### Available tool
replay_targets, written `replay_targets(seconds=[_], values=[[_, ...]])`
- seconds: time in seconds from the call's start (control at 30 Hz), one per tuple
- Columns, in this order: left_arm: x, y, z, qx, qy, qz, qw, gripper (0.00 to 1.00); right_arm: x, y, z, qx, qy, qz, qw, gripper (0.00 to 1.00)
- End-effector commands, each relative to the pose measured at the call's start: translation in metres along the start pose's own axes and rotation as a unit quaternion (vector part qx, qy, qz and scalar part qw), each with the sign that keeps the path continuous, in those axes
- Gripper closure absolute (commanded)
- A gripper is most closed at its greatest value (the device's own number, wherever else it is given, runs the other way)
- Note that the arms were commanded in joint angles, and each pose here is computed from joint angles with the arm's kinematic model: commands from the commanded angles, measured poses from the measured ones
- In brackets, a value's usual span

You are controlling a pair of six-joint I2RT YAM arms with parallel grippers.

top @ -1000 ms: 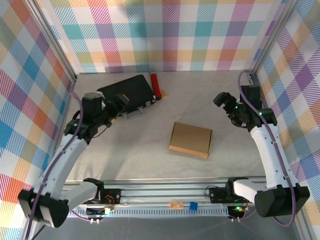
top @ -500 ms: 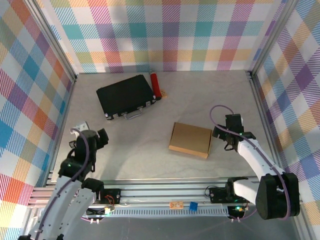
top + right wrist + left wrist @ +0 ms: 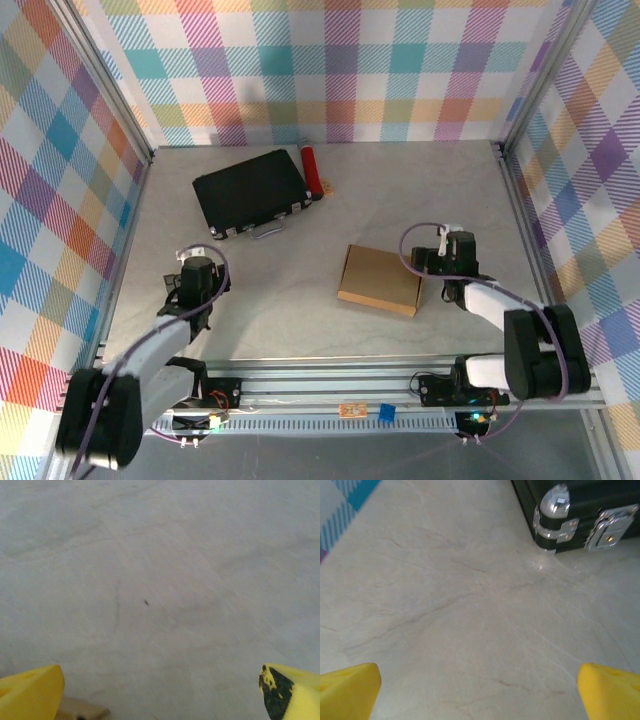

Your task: Fold the paper box

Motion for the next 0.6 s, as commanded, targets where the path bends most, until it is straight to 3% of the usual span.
replay_targets(seconds=[0.0, 0.07, 0.2, 0.27, 0.43, 0.5, 0.57], values=[[-0.041, -0.019, -0.018, 0.055, 0.048, -0.072, 0.995, 0.00, -0.044, -0.015, -0.004, -0.034, 0.031, -0.094, 0.994, 0.01], [-0.049, -0.034, -0.021, 0.066, 0.065, -0.090, 0.992, 0.00, -0.051, -0.029, -0.008, -0.035, 0.048, -0.085, 0.995, 0.01], [-0.055, -0.060, -0.017, 0.090, 0.124, -0.097, 0.983, 0.00, -0.047, -0.037, -0.027, -0.040, -0.004, -0.078, 0.996, 0.01], [-0.053, -0.060, -0.018, 0.094, 0.118, -0.089, 0.985, 0.00, -0.044, -0.031, -0.026, -0.040, -0.002, -0.105, 0.994, 0.01], [-0.028, -0.051, -0.020, 0.170, 0.088, -0.134, 0.972, 0.00, -0.015, -0.016, -0.016, -0.034, 0.020, -0.210, 0.977, 0.01], [-0.021, -0.053, -0.018, 0.187, 0.094, -0.169, 0.963, 0.00, -0.014, -0.014, -0.016, -0.035, 0.020, -0.196, 0.980, 0.01], [-0.024, -0.056, -0.016, 0.168, 0.101, -0.145, 0.970, 0.00, -0.018, -0.021, -0.017, -0.038, 0.016, -0.174, 0.984, 0.01]])
Point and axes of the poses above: each hand's point on the last joint's axis, 136 mm out from that joint toward the fingers, its own y axis back along the fingers, its own z axis along the line the jaws close on, x = y × z, the point moved 10 cm from there along y, back along the fingers, and after that the axes turned 14 degrees about y, right-handed, at the moved point
